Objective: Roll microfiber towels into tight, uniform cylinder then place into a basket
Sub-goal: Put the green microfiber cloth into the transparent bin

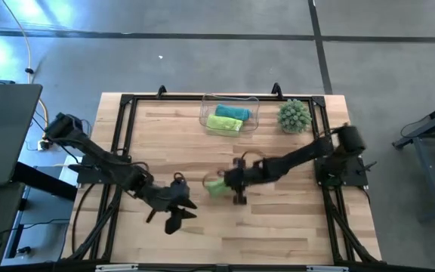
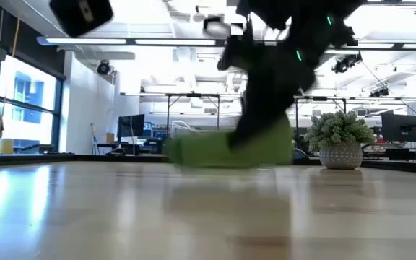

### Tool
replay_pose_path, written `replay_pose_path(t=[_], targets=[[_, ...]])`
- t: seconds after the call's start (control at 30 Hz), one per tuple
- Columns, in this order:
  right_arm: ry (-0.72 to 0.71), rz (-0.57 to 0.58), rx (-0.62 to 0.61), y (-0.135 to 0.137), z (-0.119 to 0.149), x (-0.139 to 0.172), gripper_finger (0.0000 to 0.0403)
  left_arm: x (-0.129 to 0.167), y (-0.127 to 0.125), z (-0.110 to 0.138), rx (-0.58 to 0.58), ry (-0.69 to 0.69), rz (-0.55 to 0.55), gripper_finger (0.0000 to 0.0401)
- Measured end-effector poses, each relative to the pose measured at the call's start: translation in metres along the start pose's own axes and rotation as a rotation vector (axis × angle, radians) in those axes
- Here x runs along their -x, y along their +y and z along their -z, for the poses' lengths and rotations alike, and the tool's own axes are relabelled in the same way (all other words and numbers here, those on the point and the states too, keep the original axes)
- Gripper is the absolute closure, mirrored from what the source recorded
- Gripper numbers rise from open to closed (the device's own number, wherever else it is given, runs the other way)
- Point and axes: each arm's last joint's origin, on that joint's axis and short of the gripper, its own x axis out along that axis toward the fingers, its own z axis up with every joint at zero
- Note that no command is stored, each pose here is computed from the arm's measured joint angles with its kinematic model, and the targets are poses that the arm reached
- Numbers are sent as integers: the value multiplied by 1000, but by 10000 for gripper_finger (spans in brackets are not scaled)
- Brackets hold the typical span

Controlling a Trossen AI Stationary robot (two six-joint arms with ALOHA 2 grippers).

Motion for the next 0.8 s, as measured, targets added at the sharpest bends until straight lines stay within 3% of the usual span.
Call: replay_pose_path(t=[0.17, 0.33, 0.57, 0.8], targets=[[-134, 111, -83, -49, -27, 54, 384, 22, -6, -5, -125, -48, 56, 257], [-255, 295, -218, -112, -40, 90, 381, 31, -8, -11, -230, -107, 66, 257], [-168, 348, -308, -201, -28, 92, 374, 31, -4, -15, -290, -133, 29, 257], [-86, 294, -321, -246, -15, 64, 376, 30, 0, -16, -289, -126, -6, 257]])
